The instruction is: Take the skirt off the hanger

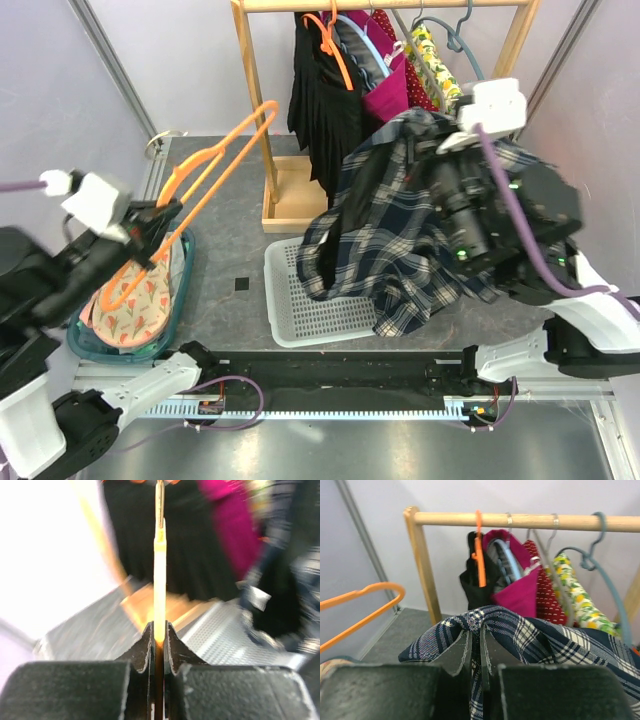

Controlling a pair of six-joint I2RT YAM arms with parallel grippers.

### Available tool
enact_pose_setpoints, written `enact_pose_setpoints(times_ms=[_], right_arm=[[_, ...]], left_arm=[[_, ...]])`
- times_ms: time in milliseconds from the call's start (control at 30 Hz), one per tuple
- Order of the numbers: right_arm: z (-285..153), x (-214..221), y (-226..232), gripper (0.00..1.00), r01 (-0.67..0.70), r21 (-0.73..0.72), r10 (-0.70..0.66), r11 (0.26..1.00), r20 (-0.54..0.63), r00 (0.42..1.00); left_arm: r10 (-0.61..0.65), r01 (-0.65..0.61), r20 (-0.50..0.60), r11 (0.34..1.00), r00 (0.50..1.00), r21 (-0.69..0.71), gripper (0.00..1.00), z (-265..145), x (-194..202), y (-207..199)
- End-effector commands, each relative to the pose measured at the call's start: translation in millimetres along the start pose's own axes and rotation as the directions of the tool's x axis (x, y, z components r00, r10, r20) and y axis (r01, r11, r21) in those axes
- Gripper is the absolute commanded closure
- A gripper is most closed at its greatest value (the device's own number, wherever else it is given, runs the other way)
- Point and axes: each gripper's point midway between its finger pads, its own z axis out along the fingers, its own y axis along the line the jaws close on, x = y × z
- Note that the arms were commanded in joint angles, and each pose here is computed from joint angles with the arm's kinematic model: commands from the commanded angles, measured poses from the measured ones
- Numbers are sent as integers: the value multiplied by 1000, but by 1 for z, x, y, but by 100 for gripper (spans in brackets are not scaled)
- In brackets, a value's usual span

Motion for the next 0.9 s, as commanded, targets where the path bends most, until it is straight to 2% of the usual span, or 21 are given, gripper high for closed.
enact_pose_setpoints(times_ms=[0, 33, 67, 167, 233, 300, 333, 400, 433, 500, 533, 633, 800, 833, 867], right_arm=[[7, -6, 48, 100, -69, -164, 72, 984, 14, 997], [7, -7, 56, 100, -95, -186, 98, 978, 6, 995], [9, 7, 71, 100, -64, -209, 61, 976, -21, 998], [6, 27, 88, 100, -43, -231, 28, 972, -66, 997], [5, 59, 90, 100, 5, -210, -29, 978, -115, 993], [-1, 79, 79, 100, -1, -180, -26, 984, -147, 989], [-4, 118, 80, 100, 73, -179, -107, 981, -191, 976], [-11, 146, 67, 100, 18, -135, -50, 991, -238, 970], [-17, 189, 65, 100, 75, -142, -114, 987, -289, 950], [-22, 226, 56, 100, 52, -115, -90, 992, -352, 932], [-28, 261, 51, 100, 88, -120, -130, 989, -404, 905], [-36, 326, 40, 100, 54, -97, -97, 994, -522, 848], [-48, 410, 33, 100, -23, -37, -8, 999, -671, 742], [-60, 433, 36, 100, -69, -34, 23, 997, -726, 688], [-61, 447, 38, 100, -104, -12, 60, 995, -747, 662]], left_arm=[[-59, 39, -56, 952, 997, -305, 98, 33, 18, 51], [-70, 43, -78, 950, 995, -308, 98, 38, 23, 50], [-79, 41, -111, 949, 991, -314, 98, 48, 31, 51], [-95, 50, -118, 939, 988, -341, 98, 58, 34, 55], [-92, 46, -119, 939, 989, -341, 98, 66, 32, 56], [-105, 61, -119, 943, 987, -326, 98, 73, 31, 53], [-110, 65, -126, 946, 986, -319, 98, 77, 31, 51], [-126, 80, -133, 948, 983, -306, 98, 83, 32, 48], [-131, 79, -152, 950, 980, -303, 98, 91, 36, 47], [-128, 78, -149, 950, 981, -303, 98, 97, 31, 48], [-126, 71, -168, 950, 978, -303, 98, 107, 34, 49], [-123, 75, -146, 952, 982, -298, 98, 113, 21, 50], [-126, 87, -123, 956, 984, -280, 98, 138, 4, 50], [-126, 86, -128, 957, 984, -276, 98, 142, 5, 50], [-125, 91, -111, 958, 986, -274, 98, 144, -2, 51]])
